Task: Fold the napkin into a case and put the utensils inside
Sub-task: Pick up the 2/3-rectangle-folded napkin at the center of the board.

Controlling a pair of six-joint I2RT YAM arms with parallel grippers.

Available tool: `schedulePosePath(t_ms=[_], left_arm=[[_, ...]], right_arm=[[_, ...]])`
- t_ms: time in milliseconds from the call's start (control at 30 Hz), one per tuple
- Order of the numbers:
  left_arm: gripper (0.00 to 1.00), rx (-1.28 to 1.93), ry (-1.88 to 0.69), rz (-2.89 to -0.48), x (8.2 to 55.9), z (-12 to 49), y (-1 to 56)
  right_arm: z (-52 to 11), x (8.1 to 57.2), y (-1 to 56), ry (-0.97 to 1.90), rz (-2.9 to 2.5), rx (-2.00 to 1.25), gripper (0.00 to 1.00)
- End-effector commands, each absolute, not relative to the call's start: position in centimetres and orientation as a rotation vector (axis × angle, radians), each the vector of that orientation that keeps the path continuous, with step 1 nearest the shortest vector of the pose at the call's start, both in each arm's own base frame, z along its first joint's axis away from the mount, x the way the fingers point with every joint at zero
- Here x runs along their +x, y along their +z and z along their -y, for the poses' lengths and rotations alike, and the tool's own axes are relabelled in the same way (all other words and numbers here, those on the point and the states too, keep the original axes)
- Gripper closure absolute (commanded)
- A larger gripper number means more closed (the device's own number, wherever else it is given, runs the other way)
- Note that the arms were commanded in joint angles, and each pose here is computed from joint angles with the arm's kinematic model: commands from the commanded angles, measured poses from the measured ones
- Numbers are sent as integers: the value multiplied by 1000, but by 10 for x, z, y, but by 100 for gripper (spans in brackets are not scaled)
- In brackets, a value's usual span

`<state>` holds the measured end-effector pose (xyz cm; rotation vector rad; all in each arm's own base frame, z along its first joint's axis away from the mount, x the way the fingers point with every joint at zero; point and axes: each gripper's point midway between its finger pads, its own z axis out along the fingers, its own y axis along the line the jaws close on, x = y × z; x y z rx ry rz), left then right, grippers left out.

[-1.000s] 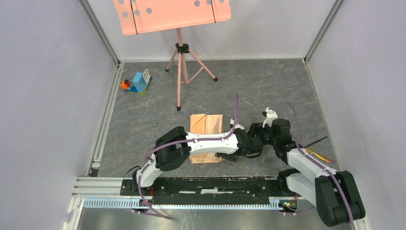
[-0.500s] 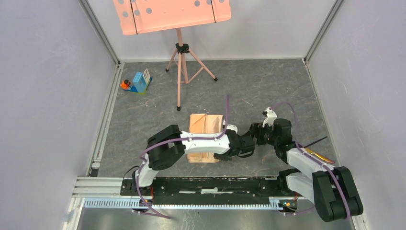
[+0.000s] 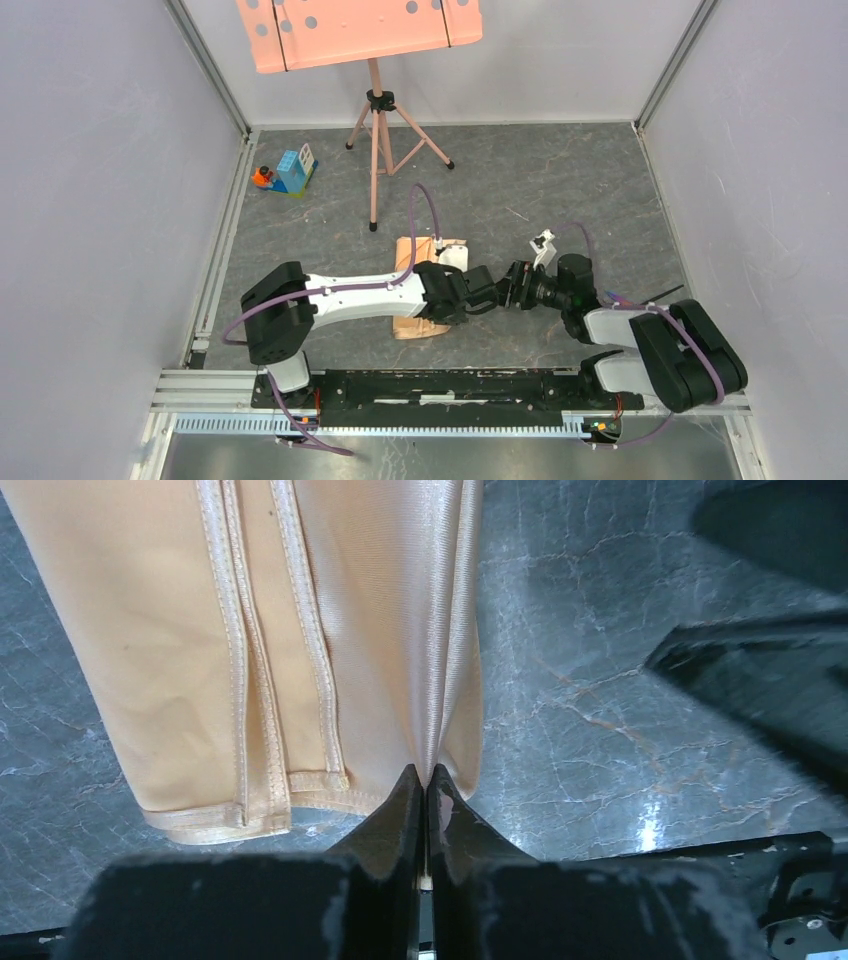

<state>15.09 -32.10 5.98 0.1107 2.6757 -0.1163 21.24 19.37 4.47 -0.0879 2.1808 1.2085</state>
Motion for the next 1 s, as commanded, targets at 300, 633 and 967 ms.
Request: schedulePosePath(t_ms=[300, 633, 967], left_arm=[[97, 74, -210, -2648, 160, 319, 74], [98, 60, -248, -2623, 162, 316, 84], [98, 39, -260, -2601, 165, 310, 92]], right_arm=[[-239, 216, 74, 1505, -2105, 108, 22], [-223, 249, 38, 1140, -2220, -9, 51], [-245, 261, 32, 1246, -2243, 18, 63]])
